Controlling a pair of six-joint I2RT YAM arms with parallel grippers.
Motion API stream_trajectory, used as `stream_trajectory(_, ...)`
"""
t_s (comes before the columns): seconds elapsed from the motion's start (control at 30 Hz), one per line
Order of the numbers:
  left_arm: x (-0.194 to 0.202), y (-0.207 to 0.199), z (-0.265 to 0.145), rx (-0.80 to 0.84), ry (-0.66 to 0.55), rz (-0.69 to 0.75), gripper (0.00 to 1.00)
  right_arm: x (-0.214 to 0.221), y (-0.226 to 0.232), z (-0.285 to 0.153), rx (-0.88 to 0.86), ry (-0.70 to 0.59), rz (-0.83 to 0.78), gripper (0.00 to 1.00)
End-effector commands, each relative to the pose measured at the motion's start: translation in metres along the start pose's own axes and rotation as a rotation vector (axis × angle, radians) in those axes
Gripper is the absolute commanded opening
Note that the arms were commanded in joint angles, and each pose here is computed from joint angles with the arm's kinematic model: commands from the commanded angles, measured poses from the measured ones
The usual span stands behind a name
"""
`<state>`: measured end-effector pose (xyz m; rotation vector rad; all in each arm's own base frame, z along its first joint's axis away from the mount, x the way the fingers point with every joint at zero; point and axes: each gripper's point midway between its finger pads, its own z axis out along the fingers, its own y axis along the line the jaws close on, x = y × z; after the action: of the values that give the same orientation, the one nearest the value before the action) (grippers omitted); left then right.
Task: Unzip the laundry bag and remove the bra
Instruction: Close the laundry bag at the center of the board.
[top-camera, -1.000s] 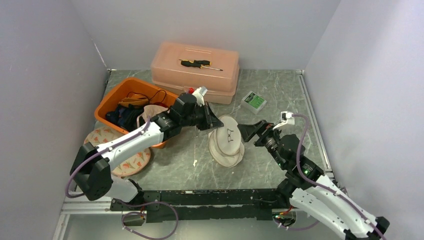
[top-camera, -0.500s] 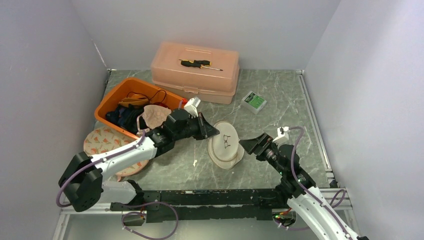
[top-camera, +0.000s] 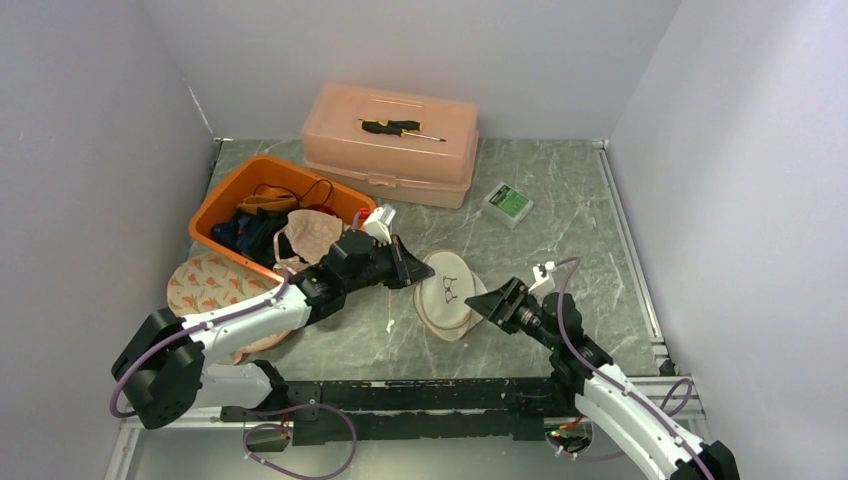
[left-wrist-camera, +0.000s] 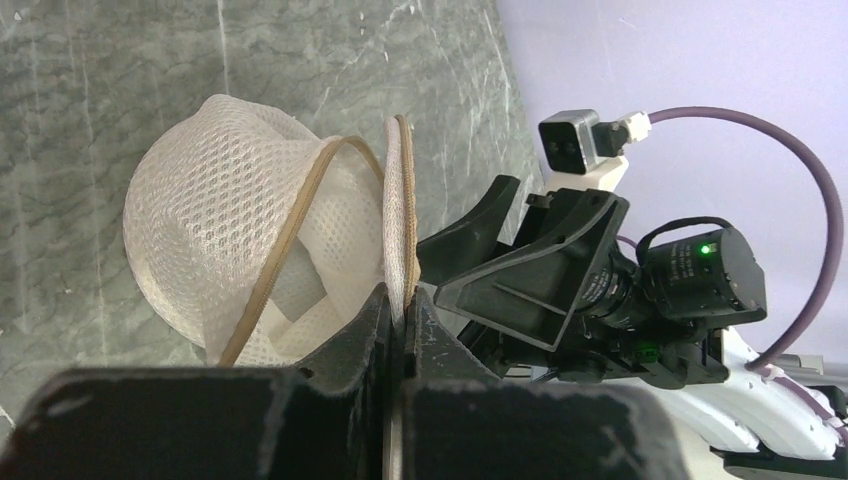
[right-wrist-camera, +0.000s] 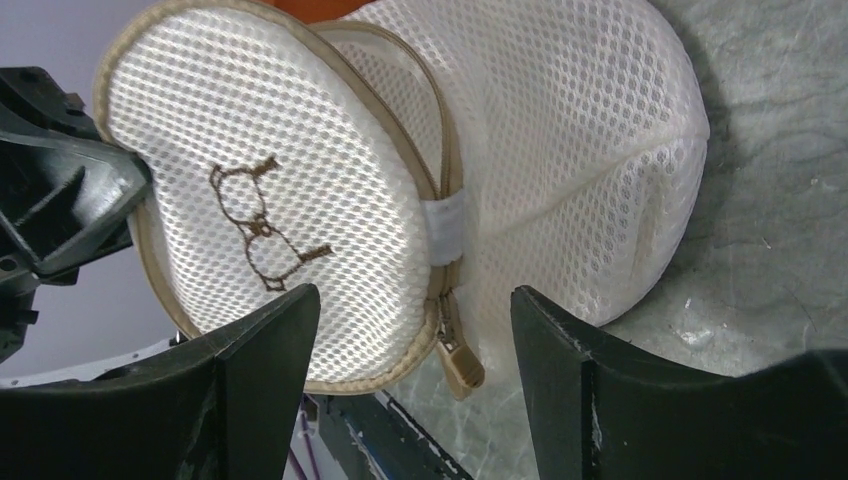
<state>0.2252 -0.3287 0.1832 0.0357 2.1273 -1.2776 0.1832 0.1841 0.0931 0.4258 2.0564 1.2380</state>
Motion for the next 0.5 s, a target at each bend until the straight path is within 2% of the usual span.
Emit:
stream_trajectory(0.0, -0.015, -0.018, -0.002, 0.058, -0.062, 0.012, 0.03, 0.0, 0.016, 0.004, -0.104, 0.003, -0.008, 0.71)
stream_trajectory(0.1, -0.012, -0.015, -0.001, 0.053, -0.056, 0.01, 0.03, 0.006, 0.01, 0.006, -0.111, 0.02, 0.001, 0.66)
stream_trajectory(0.3, -0.006, -0.009, 0.0, 0.048, -0.041, -0.002, 0.03, 0.0, 0.008, 0.01, -0.114, -0.015, -0.012, 0.63)
stream_trajectory(0.47, -0.003, -0.008, 0.003, 0.054, -0.027, -0.007, 0.03, 0.0, 0.007, 0.017, -0.096, 0.008, -0.02, 0.48)
